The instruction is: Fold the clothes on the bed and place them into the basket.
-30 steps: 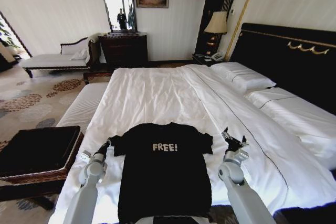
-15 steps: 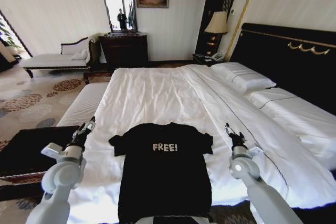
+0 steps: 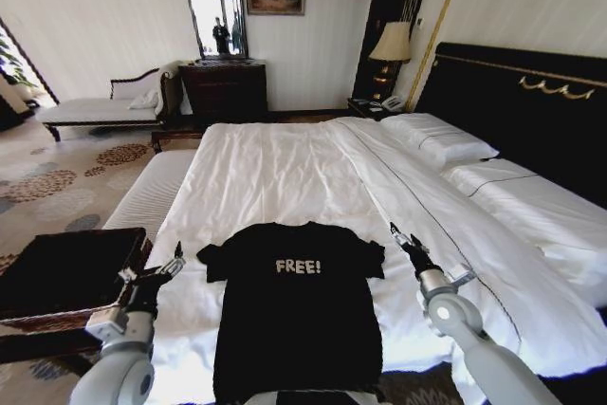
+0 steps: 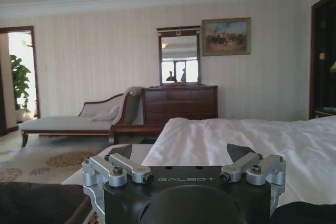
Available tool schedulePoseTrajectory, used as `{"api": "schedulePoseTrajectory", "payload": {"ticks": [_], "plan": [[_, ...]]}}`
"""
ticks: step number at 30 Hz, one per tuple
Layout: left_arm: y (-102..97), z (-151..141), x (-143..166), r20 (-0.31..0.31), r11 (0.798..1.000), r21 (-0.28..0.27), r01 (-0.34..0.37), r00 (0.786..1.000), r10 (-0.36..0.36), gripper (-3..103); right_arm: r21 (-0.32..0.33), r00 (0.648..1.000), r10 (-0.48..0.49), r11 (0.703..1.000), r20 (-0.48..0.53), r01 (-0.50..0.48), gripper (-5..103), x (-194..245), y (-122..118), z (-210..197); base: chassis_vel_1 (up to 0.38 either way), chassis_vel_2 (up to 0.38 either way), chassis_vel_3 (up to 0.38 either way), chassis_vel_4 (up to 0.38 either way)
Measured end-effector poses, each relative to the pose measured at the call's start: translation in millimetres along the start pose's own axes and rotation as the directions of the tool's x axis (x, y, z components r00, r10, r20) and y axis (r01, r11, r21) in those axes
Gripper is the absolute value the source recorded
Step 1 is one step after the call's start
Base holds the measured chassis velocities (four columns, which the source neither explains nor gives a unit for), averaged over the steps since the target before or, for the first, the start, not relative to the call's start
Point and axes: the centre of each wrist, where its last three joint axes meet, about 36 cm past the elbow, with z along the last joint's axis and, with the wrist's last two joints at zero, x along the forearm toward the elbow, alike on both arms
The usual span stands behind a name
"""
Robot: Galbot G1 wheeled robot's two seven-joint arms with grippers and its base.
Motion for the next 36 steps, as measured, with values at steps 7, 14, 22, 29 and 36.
{"api": "schedulePoseTrajectory", "payload": {"ticks": [7, 14, 22, 29, 36], "plan": [[12.7, 27, 6, -0.029, 0.982, 0.189, -0.028, 0.999, 0.034, 100, -0.041, 0.997, 0.019, 0.999, -0.07, -0.022, 100, -31, -16, 25, 0.0, 0.0, 0.0, 0.0], [12.3, 18, -12, -0.008, 0.973, 0.23, -0.028, 0.999, 0.031, 100, -0.092, 0.982, 0.021, 0.995, -0.189, -0.039, 100, -48, -8, 31, 0.0, 0.0, 0.0, 0.0], [16.7, 9, -19, 0.007, 0.978, 0.208, -0.02, 1.0, 0.019, 100, -0.079, 0.962, 0.115, 0.987, -0.249, -0.139, 100, -70, -18, 33, 0.0, 0.0, 0.0, 0.0], [16.9, 7, -23, 0.012, 0.977, 0.212, -0.014, 1.0, 0.011, 100, -0.071, 0.956, 0.14, 0.984, -0.257, -0.163, 100, -62, -24, 39, 0.0, 0.0, 0.0, 0.0], [15.9, 10, -23, 0.005, 0.977, 0.215, -0.01, 1.0, 0.009, 100, -0.084, 0.958, 0.142, 0.982, -0.249, -0.168, 103, -62, -24, 42, 0.0, 0.0, 0.0, 0.0]]}}
